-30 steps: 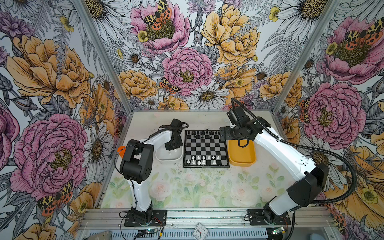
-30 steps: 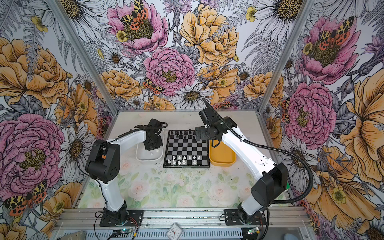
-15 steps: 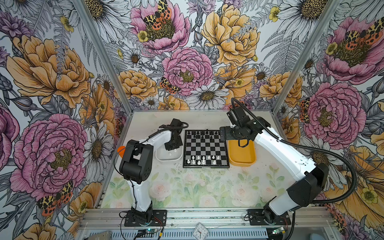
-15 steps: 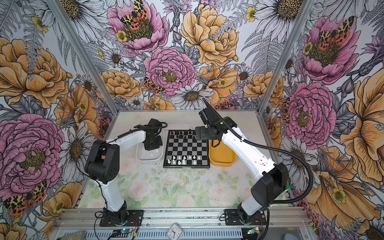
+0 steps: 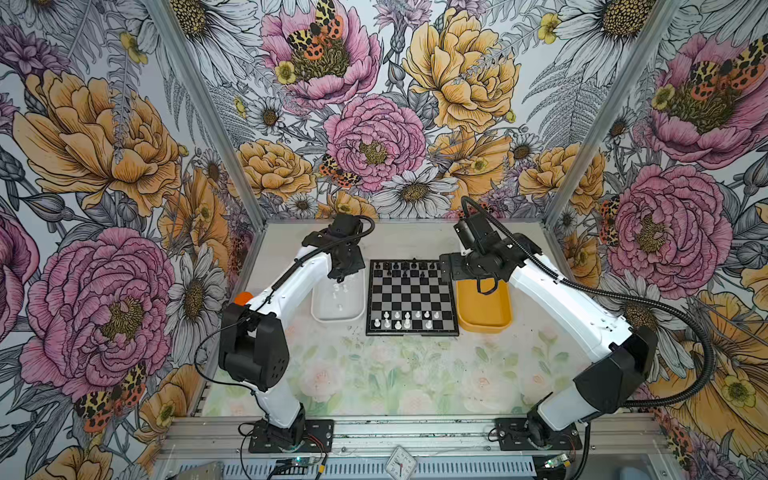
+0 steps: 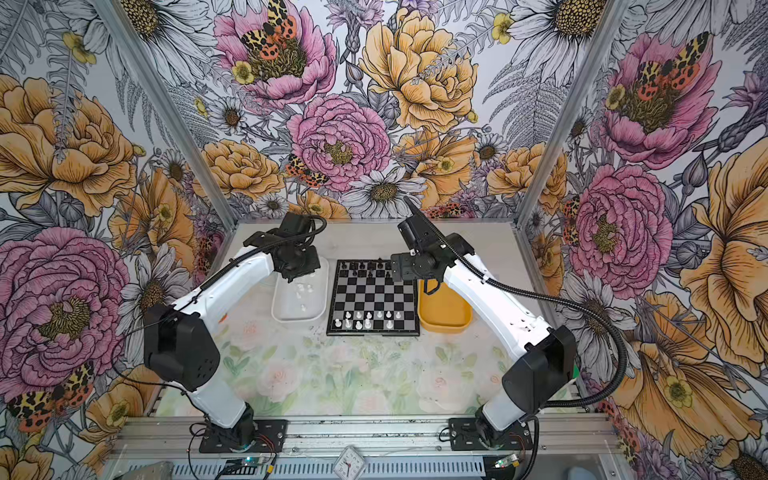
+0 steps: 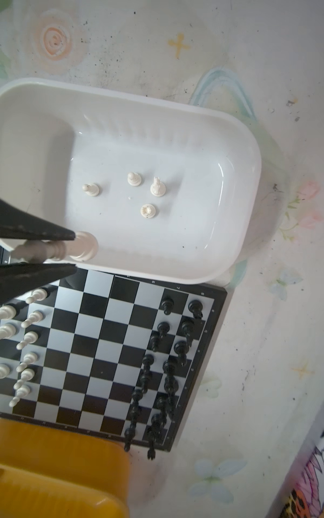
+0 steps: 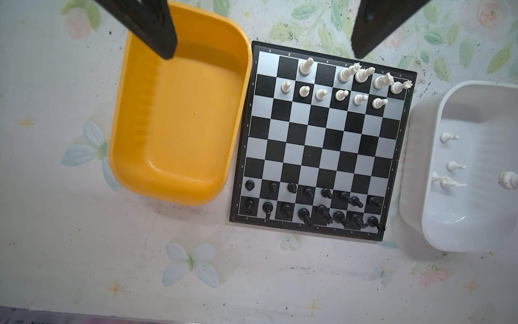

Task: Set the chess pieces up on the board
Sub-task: 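Close the left gripper on the tall white piece and lift it, then carry the white piece over the board with the left gripper while the right arm withdraws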

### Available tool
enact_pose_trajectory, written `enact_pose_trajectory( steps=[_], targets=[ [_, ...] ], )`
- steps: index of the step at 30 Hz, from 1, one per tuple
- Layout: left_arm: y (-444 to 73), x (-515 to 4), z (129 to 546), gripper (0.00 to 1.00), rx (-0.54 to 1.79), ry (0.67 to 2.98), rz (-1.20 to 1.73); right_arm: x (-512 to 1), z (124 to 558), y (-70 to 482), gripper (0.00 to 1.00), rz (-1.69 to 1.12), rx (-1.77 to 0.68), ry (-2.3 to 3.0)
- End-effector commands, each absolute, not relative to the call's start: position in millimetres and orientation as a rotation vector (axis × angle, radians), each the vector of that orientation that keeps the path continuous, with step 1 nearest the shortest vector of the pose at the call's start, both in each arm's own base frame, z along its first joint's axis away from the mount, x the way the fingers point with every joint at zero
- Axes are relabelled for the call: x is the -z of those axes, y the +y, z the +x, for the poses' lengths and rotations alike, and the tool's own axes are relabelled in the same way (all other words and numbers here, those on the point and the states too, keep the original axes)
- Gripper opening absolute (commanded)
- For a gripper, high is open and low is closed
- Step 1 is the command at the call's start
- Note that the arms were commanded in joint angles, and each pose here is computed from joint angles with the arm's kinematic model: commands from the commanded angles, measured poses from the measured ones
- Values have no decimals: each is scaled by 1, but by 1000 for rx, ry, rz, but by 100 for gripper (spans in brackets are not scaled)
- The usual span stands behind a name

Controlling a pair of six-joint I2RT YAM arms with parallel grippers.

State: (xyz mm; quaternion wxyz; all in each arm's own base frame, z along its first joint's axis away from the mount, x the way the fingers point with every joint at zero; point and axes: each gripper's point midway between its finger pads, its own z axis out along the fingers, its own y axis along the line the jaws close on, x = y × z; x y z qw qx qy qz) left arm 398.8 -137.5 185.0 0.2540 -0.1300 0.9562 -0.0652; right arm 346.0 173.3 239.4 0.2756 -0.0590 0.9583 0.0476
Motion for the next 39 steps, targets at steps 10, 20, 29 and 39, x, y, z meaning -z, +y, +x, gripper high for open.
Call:
enact_pose_trajectory(
  steps=[10,20,29,39],
  targets=[
    [-218,-225,340,12,260,2537,-209,-259,295,133,100,-140,-124,2516],
    [-284,-204,291,11,253,2551,-109,-250,239,101,100,-119,-126,2535],
    [-338,-165,269,11,203,2599,6,-254,208,79,100,-111,-100,2521],
    [-345,-126,269,11,146,2649,35,-255,196,69,100,-61,-101,2505]
  ],
)
